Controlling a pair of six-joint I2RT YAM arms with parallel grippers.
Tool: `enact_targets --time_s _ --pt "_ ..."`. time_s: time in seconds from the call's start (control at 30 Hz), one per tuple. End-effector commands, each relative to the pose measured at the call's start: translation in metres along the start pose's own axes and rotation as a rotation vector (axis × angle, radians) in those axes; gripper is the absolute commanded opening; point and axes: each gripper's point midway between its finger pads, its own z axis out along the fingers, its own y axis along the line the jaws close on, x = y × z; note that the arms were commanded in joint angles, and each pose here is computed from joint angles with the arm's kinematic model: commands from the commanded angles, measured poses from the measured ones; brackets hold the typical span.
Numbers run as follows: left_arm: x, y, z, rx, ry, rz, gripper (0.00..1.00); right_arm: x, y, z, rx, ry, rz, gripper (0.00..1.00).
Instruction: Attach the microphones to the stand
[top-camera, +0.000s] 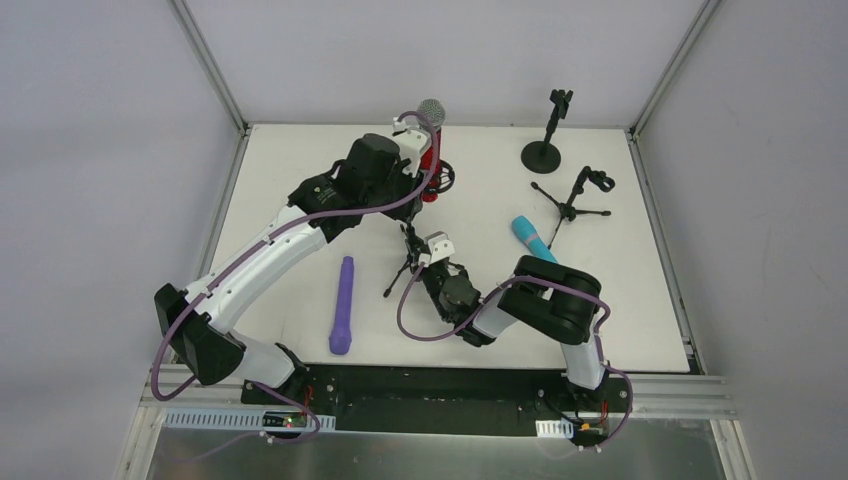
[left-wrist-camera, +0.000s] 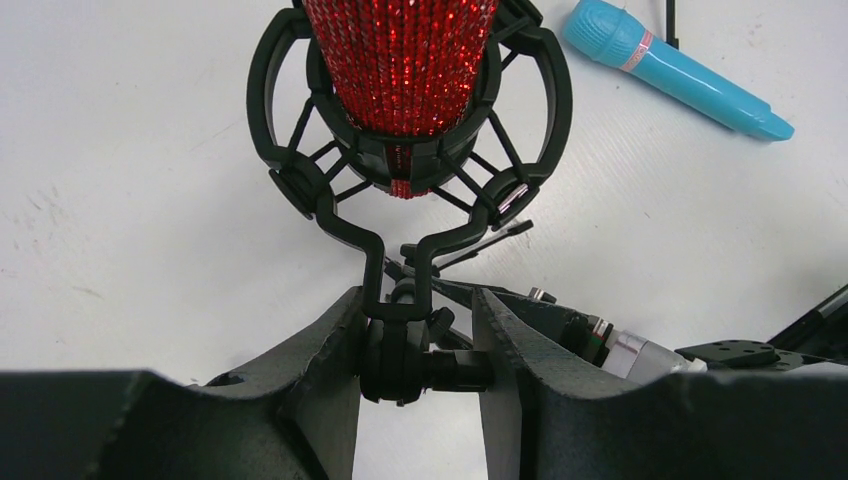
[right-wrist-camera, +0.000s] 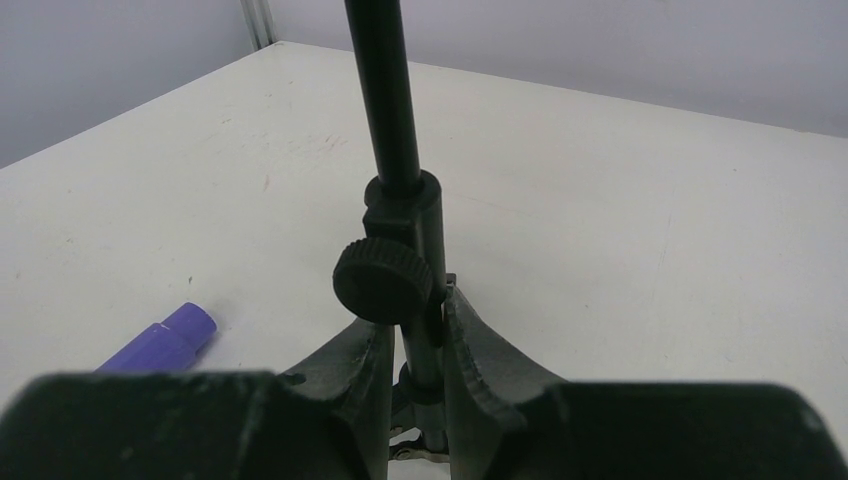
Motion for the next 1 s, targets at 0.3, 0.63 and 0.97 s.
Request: enact_targets --time_s 0.3,0.63,0.97 --pt "-0.084 -0.018 -0.064 0.178 -0.229 -0.096 0.0 0.036 -0.013 -0.003 0.039 0.096 -0.033 0.0" --pt "-0.098 -0.024 -0.07 0.208 -0.245 -0.103 0.0 0.037 -0.01 -0.003 0.031 0.096 -0.026 0.0" --pt "-0.097 -0.023 -0.066 0.2 -0.233 -0.098 0.0 0.031 -0.009 -0.003 0.027 0.087 -0.015 0.0"
